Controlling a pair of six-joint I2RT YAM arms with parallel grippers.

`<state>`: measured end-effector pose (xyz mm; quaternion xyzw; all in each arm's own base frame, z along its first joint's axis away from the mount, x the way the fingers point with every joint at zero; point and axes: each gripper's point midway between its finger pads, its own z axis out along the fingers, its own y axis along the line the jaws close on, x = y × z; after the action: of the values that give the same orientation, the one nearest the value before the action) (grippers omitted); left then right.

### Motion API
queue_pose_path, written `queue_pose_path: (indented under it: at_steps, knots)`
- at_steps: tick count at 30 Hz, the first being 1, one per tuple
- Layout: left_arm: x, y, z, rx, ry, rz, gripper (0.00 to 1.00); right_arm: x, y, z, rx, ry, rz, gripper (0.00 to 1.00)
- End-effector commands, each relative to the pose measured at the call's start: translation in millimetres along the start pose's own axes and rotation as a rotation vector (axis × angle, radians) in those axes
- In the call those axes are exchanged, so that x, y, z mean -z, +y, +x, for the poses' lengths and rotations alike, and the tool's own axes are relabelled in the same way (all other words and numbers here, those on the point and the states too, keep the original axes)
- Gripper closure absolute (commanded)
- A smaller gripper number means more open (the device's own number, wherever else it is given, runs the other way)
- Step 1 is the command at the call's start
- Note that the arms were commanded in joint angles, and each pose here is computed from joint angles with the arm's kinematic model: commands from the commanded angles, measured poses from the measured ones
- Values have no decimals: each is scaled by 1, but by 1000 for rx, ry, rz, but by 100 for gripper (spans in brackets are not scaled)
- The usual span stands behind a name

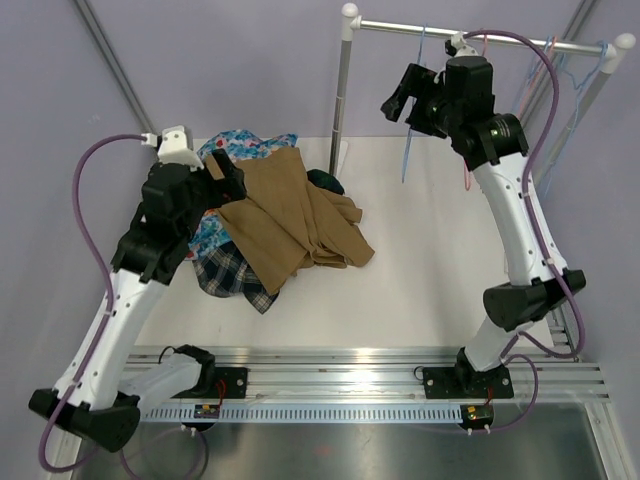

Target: Remove the skirt from the hanger

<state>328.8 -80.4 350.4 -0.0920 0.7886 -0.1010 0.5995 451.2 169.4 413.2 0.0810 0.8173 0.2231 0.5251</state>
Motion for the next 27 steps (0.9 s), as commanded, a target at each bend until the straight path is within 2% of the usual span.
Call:
queue_pose_path:
  at_steps: [1,3,4,6,7,10,11,12,13,14,15,16,18,22,24,27]
  knots:
    - [38,-19,-27,-13,-102,151,1,68,21,-23,31,-86,-113,2]
    - [53,-22,-21,-26,-86,195,1,78,18,-12,40,-76,-128,1]
    - [69,-20,-27,-22,-117,214,1,88,21,-7,55,-73,-162,1]
    - [85,-14,-21,-37,-113,224,1,116,16,2,57,-108,-189,0]
    - [100,-8,-22,-37,-131,220,1,149,20,-2,53,-161,-228,1]
    - [119,8,-13,-59,-150,193,1,169,10,29,35,-183,-276,1]
    - [135,20,-13,-56,-189,172,1,189,3,40,27,-241,-308,1]
    - [135,28,-2,-60,-181,153,1,200,-1,46,15,-273,-319,1]
    - [139,37,2,-56,-197,123,1,238,-1,42,4,-377,-368,1]
    - [154,44,2,-29,-237,120,1,228,-17,68,4,-350,-345,1]
    - [159,48,6,-14,-248,119,1,237,-23,76,8,-376,-352,1]
    - [157,53,18,-7,-235,106,1,261,-31,77,0,-456,-352,1]
    - [166,58,28,19,-254,123,1,257,-55,99,-31,-455,-293,1]
    - [157,73,72,1,-134,69,1,277,-85,119,-23,-486,-200,1]
    - [159,81,73,41,-142,33,1,278,-91,124,-12,-482,-180,1]
    - [159,77,73,19,-163,62,1,274,-100,136,13,-444,-144,1]
